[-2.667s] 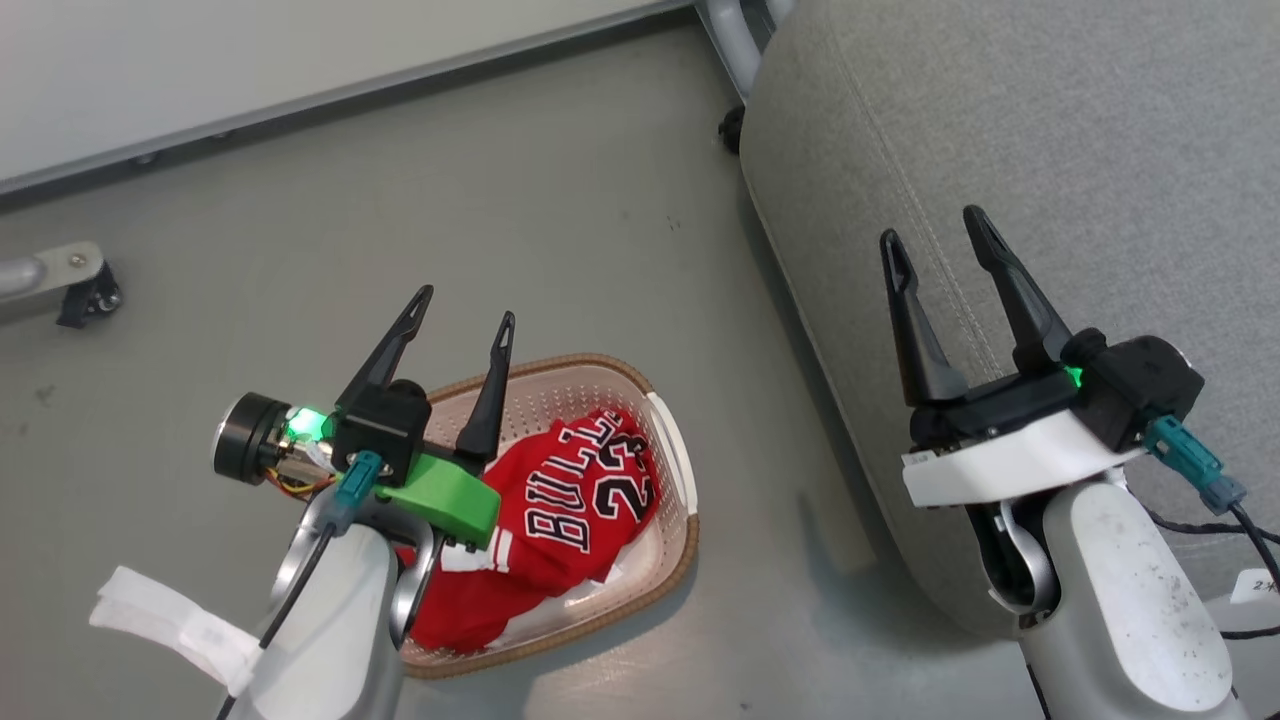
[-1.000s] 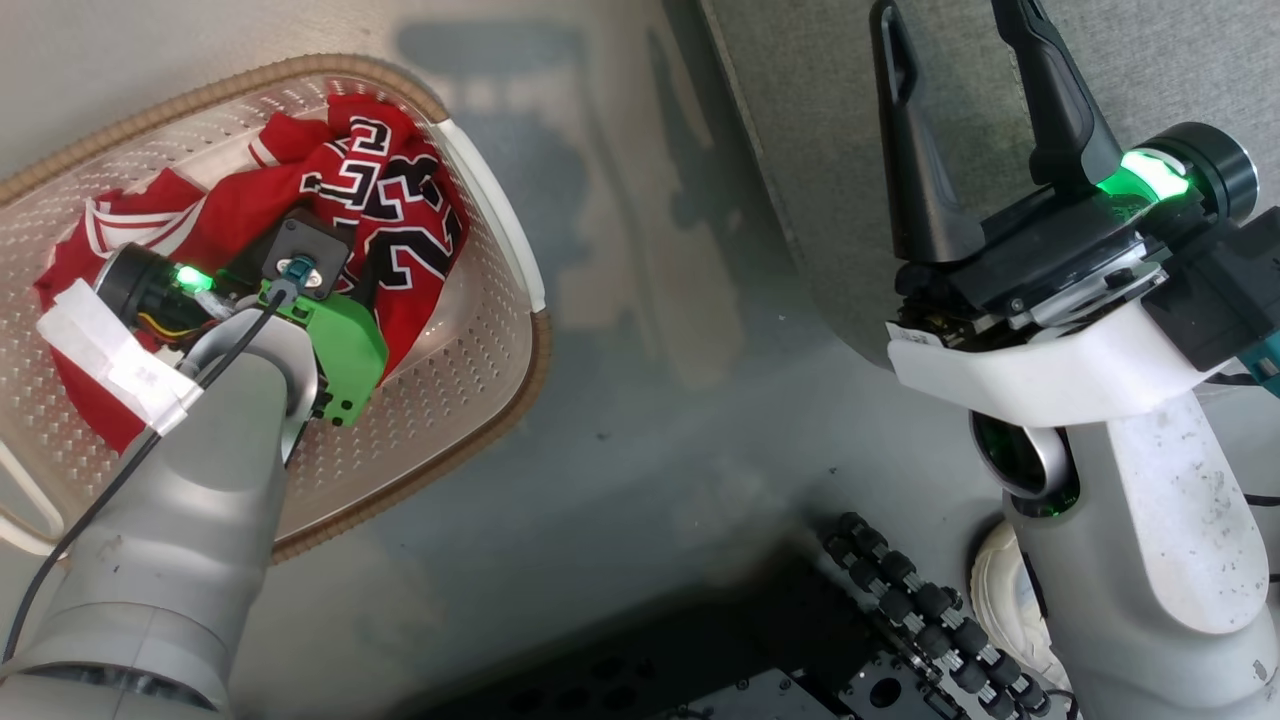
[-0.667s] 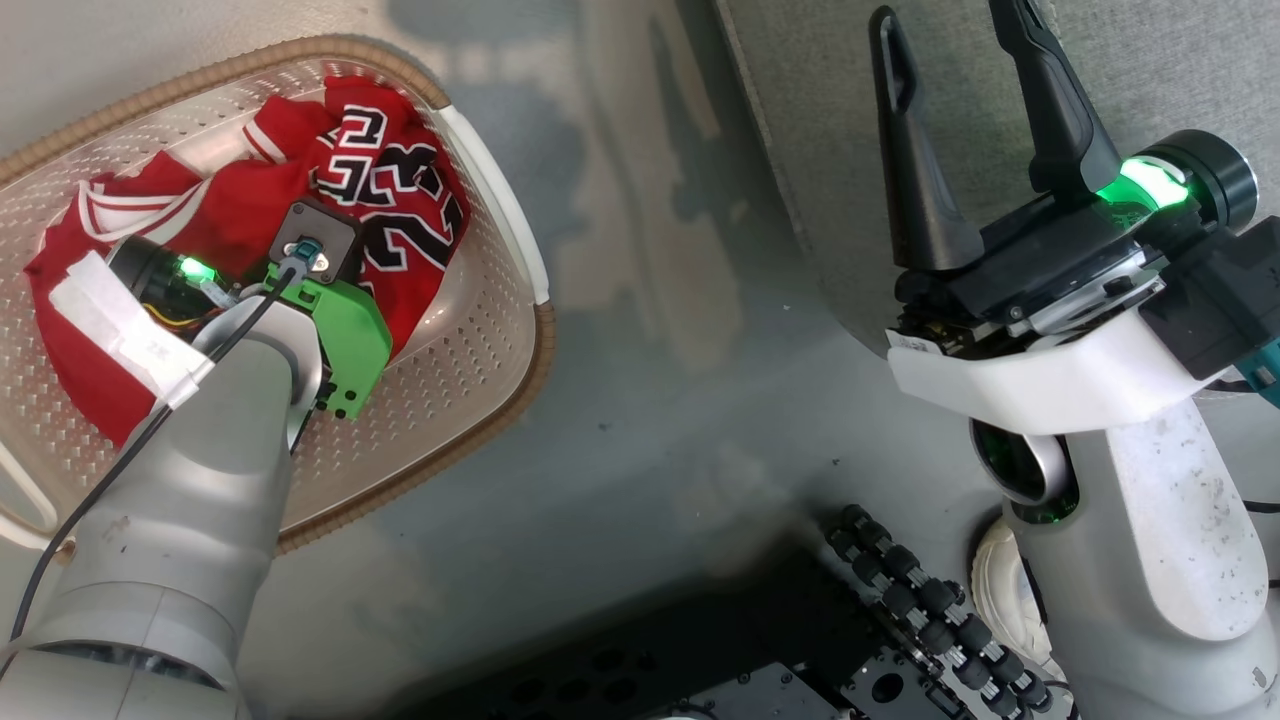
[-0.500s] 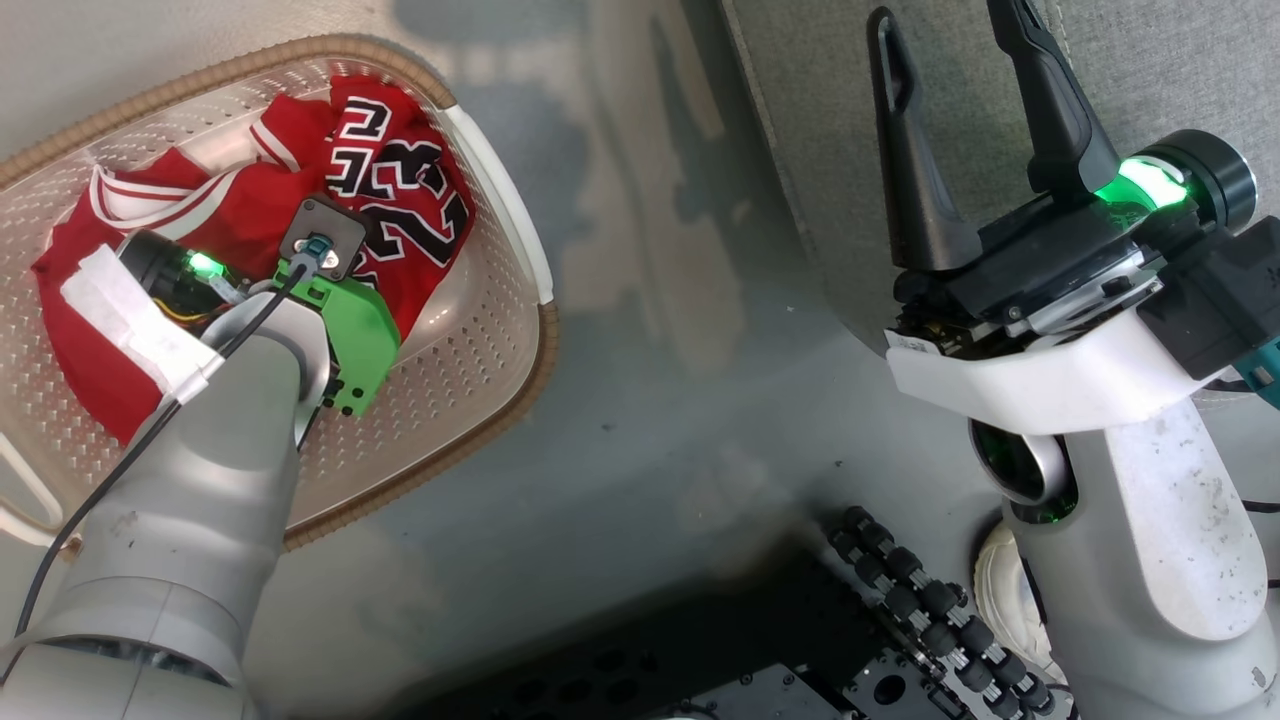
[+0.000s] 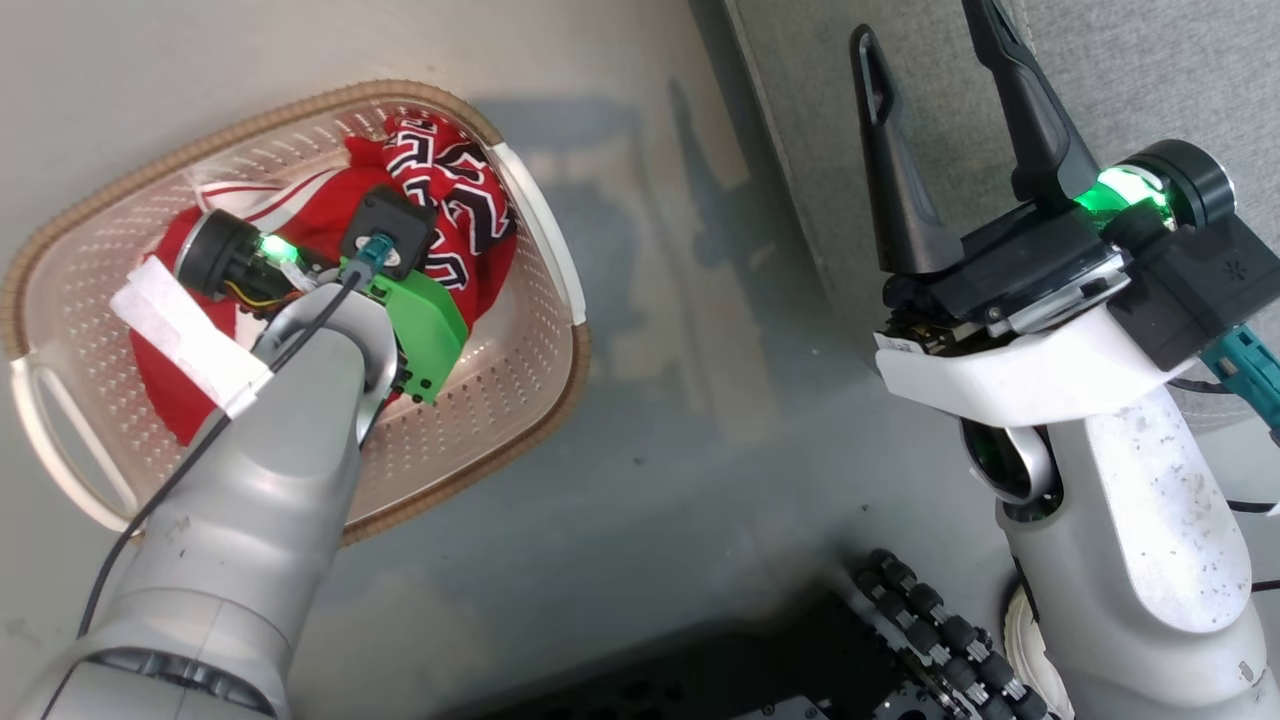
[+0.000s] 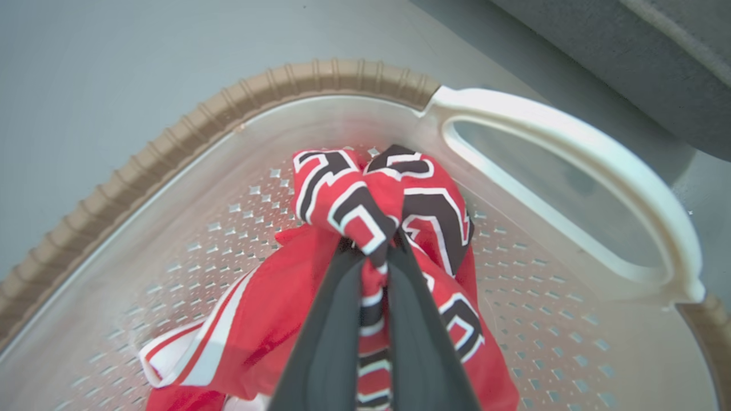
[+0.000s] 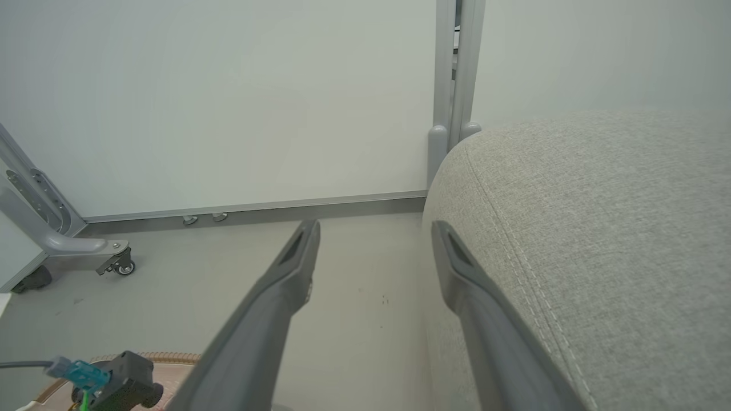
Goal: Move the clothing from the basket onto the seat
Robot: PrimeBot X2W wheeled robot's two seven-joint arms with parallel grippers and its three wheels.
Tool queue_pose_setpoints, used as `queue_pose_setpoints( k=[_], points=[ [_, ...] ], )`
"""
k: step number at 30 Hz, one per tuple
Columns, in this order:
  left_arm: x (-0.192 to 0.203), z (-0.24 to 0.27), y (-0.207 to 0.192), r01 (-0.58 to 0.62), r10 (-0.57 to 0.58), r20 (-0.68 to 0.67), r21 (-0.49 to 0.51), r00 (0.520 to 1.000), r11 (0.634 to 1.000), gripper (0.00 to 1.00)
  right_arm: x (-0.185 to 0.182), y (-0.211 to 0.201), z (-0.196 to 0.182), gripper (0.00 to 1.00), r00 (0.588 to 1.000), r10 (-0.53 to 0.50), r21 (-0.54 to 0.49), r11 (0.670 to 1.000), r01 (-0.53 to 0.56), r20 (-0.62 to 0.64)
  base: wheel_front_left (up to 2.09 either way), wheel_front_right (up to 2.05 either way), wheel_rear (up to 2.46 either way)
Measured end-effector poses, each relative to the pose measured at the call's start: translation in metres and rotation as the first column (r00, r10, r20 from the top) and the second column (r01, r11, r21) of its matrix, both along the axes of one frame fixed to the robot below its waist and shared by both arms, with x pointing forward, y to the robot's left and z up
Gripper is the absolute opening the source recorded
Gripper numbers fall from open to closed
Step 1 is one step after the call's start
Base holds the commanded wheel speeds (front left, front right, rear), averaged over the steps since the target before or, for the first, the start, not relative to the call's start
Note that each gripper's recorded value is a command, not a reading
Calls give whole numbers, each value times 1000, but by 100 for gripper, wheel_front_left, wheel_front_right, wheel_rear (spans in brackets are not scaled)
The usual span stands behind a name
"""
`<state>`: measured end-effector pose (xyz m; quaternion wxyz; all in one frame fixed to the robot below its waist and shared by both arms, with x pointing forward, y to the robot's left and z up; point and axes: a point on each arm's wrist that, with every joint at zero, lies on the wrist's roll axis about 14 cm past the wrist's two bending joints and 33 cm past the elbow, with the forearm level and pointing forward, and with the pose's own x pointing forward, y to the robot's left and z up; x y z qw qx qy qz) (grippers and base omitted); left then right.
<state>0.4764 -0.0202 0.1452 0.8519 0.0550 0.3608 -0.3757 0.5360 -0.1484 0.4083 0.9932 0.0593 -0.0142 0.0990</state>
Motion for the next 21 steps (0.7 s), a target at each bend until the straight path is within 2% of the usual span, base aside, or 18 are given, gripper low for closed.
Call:
queue_pose_setpoints(
  k=[13, 21],
  points=[
    [5, 88, 4, -63, 82, 153, -124, 985, 990, 0, -12, 10, 37, 100, 999, 10, 22, 1000, -11, 41, 0, 0, 0],
    [5, 154, 14, -118, 172, 257, -212, 951, 970, 0, -29, 14, 58, 100, 998, 9, 29, 1000, -11, 58, 0, 0, 0]
  ],
)
